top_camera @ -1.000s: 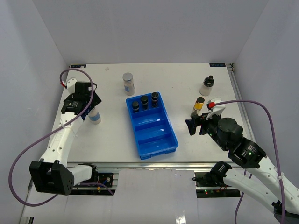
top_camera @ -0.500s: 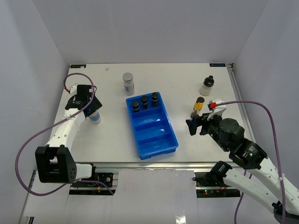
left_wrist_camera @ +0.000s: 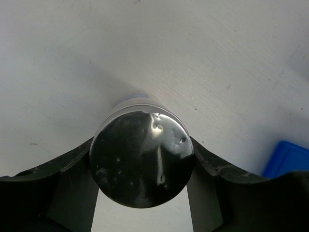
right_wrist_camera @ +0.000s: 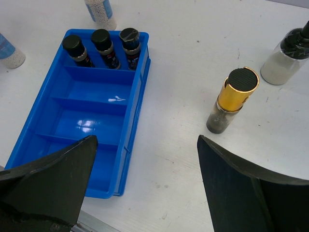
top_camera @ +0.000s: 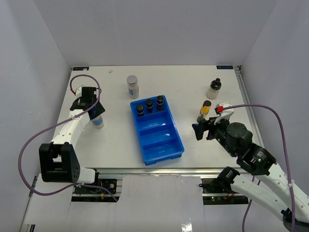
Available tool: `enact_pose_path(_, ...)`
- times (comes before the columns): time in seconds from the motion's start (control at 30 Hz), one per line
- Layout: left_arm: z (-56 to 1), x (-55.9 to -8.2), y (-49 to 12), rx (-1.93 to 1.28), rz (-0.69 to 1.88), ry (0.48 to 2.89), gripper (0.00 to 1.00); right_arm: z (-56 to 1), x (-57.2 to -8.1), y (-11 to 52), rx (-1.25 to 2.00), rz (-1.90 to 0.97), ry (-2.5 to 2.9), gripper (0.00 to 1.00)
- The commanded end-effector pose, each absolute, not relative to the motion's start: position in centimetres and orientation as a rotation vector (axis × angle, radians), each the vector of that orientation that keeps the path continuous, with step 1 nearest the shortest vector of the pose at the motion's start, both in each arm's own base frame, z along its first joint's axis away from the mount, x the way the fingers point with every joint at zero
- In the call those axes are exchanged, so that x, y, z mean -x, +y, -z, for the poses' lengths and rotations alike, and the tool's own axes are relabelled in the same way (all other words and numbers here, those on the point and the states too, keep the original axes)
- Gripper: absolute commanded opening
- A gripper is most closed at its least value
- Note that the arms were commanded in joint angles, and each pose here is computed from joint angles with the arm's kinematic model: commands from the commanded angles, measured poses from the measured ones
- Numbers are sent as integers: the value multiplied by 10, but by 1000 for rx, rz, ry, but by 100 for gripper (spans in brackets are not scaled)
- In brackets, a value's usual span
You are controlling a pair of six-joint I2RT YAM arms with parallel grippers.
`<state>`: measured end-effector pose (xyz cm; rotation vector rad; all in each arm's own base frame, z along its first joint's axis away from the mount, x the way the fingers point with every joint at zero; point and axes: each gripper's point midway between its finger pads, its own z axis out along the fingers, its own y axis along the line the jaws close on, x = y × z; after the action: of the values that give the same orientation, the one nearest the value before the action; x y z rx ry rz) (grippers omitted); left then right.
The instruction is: Organize the condiment bottles
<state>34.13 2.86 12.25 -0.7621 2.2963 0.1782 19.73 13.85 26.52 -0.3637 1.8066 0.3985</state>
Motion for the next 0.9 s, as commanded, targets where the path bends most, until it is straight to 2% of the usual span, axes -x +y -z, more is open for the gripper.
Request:
enact_pose_path(0.0,-140,-344,27,706,-158,2289,0,-288,-198,136,343,-410,1754,90)
enact_pose_path(0.17,-192,-344,5,562,-109,2257,0,-291,-197,138,348,-429,1752,90)
enact_pose_path(0.27,-234,-345,-30,425,-63,2218,0,-292,-197,141,351,-438,1754,90)
enact_pose_path(0.4,-263,-341,-104,208,75,2213,0,-291,-197,141,344,-440,1758,90)
enact_pose_path(0.63,-275,-329,-198,-87,172,2203,0,-290,-196,136,328,-428,1760,90)
enact_pose_path(0.73,-289,-319,-245,-201,289,2160,0,-291,-195,131,316,-416,1757,90)
enact_pose_path(0.87,-295,-317,-278,-281,330,2145,0,-292,-195,128,308,-410,1750,90)
